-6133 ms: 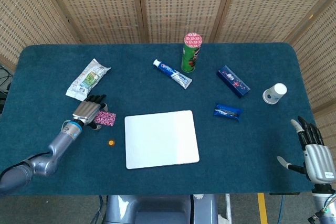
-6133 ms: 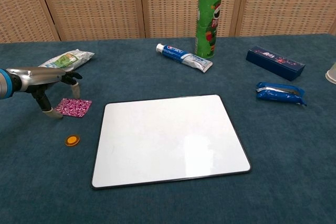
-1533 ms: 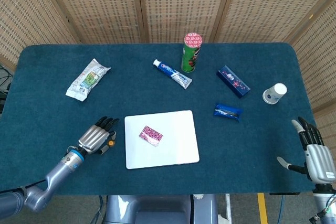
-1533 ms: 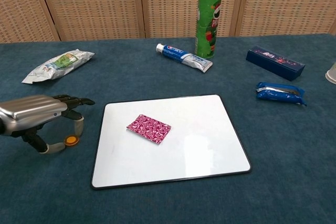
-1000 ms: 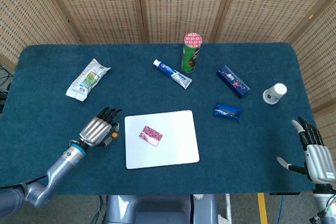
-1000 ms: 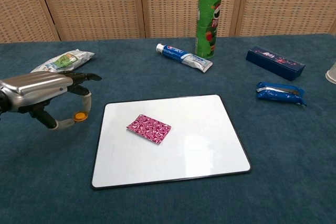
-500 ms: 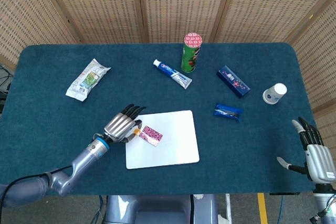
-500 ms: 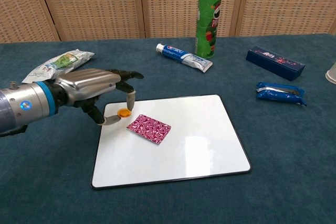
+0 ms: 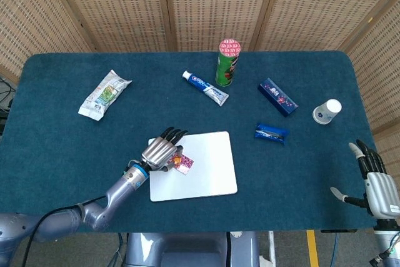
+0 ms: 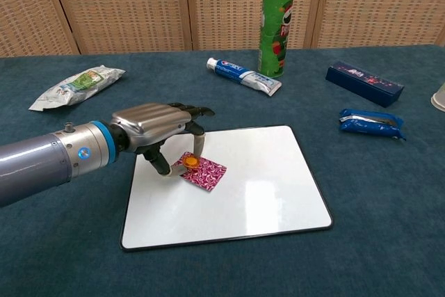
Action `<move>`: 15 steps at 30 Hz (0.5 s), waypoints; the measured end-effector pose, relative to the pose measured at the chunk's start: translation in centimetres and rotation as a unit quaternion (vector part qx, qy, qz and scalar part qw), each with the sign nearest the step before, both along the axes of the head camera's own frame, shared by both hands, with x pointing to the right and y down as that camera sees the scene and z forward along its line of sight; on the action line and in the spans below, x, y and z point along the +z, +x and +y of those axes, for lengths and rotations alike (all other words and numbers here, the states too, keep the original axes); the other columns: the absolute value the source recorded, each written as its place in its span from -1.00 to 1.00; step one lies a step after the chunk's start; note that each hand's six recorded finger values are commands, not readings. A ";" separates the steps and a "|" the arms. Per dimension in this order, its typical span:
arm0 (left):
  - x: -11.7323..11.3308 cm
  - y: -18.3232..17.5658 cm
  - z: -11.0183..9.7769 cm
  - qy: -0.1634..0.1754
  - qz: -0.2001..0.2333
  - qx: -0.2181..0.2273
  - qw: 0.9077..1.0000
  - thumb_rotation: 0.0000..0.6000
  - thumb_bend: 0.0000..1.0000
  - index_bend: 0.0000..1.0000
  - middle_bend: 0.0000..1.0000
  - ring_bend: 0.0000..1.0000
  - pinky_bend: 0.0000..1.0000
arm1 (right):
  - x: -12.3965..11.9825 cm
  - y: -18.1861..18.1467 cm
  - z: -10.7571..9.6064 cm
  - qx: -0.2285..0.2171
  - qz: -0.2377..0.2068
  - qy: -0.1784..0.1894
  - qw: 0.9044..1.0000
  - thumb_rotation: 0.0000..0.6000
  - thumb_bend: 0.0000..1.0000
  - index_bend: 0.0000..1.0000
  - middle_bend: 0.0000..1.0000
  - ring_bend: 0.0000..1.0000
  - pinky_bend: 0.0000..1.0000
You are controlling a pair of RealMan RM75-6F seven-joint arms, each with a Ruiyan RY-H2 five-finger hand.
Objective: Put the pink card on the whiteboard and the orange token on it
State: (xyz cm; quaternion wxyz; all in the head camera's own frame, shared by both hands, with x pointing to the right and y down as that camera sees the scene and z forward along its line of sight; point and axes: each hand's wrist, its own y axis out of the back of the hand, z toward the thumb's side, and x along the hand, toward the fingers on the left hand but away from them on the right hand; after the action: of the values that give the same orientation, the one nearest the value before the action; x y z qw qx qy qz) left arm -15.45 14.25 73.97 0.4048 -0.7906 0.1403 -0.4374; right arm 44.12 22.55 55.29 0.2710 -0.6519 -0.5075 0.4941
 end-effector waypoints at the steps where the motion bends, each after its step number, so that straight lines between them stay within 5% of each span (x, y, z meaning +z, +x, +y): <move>1: 0.0 0.0 0.0 0.001 -0.001 0.000 1.000 1.00 -0.28 -0.84 -1.00 -1.00 -1.00 | 0.0 0.0 0.0 0.000 0.000 0.000 1.000 1.00 -0.89 -1.00 -1.00 -1.00 -1.00; 4: -0.2 0.0 0.1 -0.001 0.003 -0.001 1.000 1.00 -0.30 -0.99 -1.00 -1.00 -1.00 | 0.0 0.0 0.0 0.001 -0.001 0.000 1.000 1.00 -0.89 -1.00 -1.00 -1.00 -1.00; 11: -1.9 -0.9 -0.5 0.006 0.018 -0.009 1.000 1.00 -0.37 -1.00 -1.00 -1.00 -1.00 | -0.1 0.1 0.1 0.002 0.000 0.002 1.000 1.00 -0.89 -1.00 -1.00 -1.00 -1.00; 15: -3.9 -2.2 -1.7 0.035 0.030 -0.019 0.999 1.00 -0.69 -1.00 -1.00 -1.00 -1.00 | -0.1 0.1 0.1 0.001 0.001 0.002 1.000 1.00 -0.89 -1.00 -1.00 -1.00 -1.00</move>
State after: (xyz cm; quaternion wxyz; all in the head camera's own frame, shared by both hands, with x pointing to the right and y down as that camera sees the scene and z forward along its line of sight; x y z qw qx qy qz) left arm -17.66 12.52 70.04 0.4191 -0.7862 0.1828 -0.4157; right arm 44.23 22.62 55.20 0.2723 -0.6502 -0.5093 0.4937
